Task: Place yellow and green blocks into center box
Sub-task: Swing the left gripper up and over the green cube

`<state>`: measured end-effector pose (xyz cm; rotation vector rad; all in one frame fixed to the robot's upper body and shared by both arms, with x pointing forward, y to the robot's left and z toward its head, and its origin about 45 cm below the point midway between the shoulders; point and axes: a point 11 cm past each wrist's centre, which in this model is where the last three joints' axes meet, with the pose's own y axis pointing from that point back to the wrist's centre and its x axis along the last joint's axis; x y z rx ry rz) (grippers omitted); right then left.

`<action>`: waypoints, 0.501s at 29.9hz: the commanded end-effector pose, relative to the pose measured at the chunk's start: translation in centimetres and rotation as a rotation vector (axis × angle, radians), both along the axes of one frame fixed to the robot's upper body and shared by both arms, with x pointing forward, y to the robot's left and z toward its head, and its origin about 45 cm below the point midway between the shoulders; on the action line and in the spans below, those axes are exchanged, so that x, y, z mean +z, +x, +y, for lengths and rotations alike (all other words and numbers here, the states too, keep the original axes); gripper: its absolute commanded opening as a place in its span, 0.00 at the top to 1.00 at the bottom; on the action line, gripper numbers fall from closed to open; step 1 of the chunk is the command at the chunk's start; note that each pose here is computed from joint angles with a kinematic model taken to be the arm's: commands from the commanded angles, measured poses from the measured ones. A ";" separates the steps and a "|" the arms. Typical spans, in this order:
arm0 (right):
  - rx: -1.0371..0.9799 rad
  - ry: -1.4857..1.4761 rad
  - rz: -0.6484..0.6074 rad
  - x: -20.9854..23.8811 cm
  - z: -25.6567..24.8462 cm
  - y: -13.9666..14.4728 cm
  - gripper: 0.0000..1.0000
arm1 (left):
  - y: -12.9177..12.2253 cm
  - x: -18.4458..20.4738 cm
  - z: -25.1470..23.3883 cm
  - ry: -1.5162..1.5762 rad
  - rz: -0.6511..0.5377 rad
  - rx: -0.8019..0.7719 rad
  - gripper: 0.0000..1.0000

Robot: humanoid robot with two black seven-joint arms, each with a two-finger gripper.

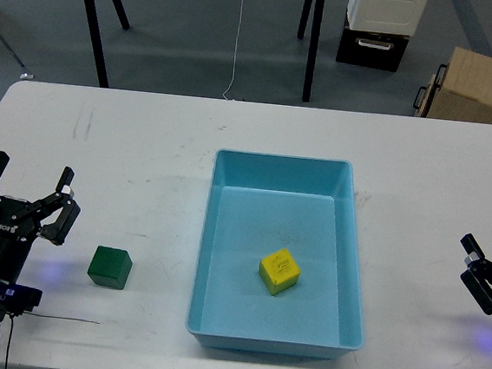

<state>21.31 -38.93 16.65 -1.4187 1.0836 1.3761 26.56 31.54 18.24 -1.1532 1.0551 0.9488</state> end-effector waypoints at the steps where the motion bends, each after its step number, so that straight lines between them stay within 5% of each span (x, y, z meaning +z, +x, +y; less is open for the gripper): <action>1: -0.003 0.010 -0.006 0.0 0.2 0.1 0.00 | 0.3 2.9 0.4 0.041 -0.076 -0.019 0.00; 15: -0.006 0.020 -0.022 0.2 0.5 0.4 0.00 | 3.0 12.0 5.8 0.479 -0.216 -0.092 0.00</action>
